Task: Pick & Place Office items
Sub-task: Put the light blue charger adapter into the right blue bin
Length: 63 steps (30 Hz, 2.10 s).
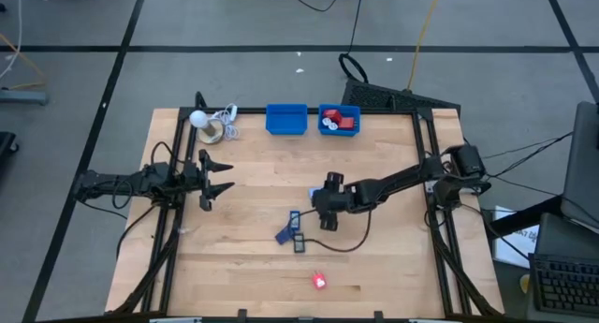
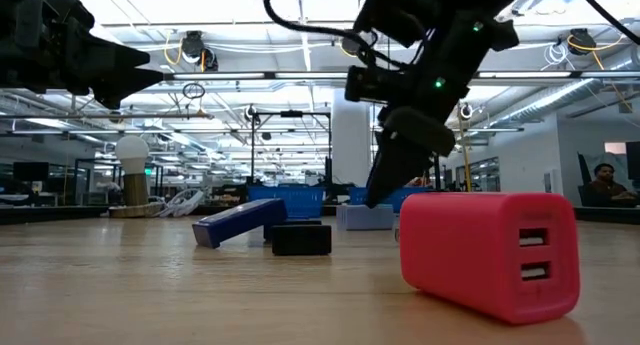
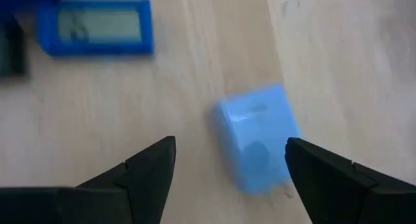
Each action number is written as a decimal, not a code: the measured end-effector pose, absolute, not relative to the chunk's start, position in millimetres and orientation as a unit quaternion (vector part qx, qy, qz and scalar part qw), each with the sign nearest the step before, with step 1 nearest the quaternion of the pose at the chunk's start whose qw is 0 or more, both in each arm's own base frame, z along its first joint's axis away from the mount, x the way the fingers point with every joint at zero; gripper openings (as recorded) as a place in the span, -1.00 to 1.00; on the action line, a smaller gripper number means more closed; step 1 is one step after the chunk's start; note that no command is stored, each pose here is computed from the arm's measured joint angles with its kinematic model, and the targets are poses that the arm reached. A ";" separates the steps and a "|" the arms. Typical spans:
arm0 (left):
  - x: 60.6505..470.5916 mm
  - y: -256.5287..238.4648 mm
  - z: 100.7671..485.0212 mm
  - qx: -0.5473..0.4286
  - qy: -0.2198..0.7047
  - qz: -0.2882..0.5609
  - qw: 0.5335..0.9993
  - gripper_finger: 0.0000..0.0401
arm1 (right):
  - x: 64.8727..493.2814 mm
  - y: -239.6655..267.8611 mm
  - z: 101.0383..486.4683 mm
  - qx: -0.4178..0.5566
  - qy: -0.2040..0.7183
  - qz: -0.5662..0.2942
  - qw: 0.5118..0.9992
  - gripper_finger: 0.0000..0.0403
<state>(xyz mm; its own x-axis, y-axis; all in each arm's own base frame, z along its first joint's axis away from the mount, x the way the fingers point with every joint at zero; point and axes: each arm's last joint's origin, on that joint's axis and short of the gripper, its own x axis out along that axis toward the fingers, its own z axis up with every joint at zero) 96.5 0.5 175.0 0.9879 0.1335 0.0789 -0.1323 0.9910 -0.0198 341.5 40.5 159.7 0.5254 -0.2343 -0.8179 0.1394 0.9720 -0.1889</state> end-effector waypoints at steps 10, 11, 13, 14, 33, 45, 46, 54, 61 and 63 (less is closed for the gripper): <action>96.5 0.5 175.0 -0.007 -0.040 0.067 0.997 0.27 | 346.0 0.8 161.5 -0.038 0.481 -0.030 0.875 0.37; 96.5 0.4 175.0 -0.007 -0.040 0.066 0.997 0.27 | 346.0 -2.3 161.5 -0.035 0.481 -0.030 0.875 0.37; 96.5 0.5 175.0 -0.007 -0.040 0.067 0.997 0.27 | 345.9 -6.8 161.3 -0.034 0.482 -0.029 0.875 0.37; 96.5 0.5 175.0 -0.007 -0.040 0.066 0.997 0.27 | 345.7 -8.3 161.0 -0.035 0.482 -0.029 0.875 0.37; 96.5 0.5 175.0 -0.007 -0.040 0.067 0.997 0.27 | 325.4 -7.3 125.9 -0.019 0.455 0.017 0.890 0.37; 96.5 0.5 175.0 -0.007 -0.040 0.067 0.997 0.27 | 323.3 -7.1 121.8 -0.048 0.422 0.031 0.905 0.37; 96.5 0.5 175.0 -0.007 -0.040 0.067 0.997 0.27 | 323.4 -7.1 121.8 -0.052 0.422 0.032 0.905 0.37; 96.5 0.5 175.0 -0.007 -0.040 0.067 0.997 0.27 | 323.5 -6.9 121.8 -0.056 0.421 0.036 0.905 0.22; 96.5 0.4 175.0 -0.007 -0.040 0.066 0.997 0.27 | 323.5 -6.8 121.7 -0.053 0.421 0.035 0.905 0.07; 96.5 0.5 175.0 -0.007 -0.040 0.066 0.997 0.27 | 323.6 -6.9 121.6 -0.053 0.421 0.035 0.905 0.06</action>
<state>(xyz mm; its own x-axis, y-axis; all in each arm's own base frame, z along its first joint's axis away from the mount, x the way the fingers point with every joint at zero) 96.5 0.5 175.0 0.9880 0.1332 0.0785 -0.1320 0.9910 -0.0202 323.6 -6.9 121.6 0.6435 0.0183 -0.7653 -0.1072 0.9920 -0.0664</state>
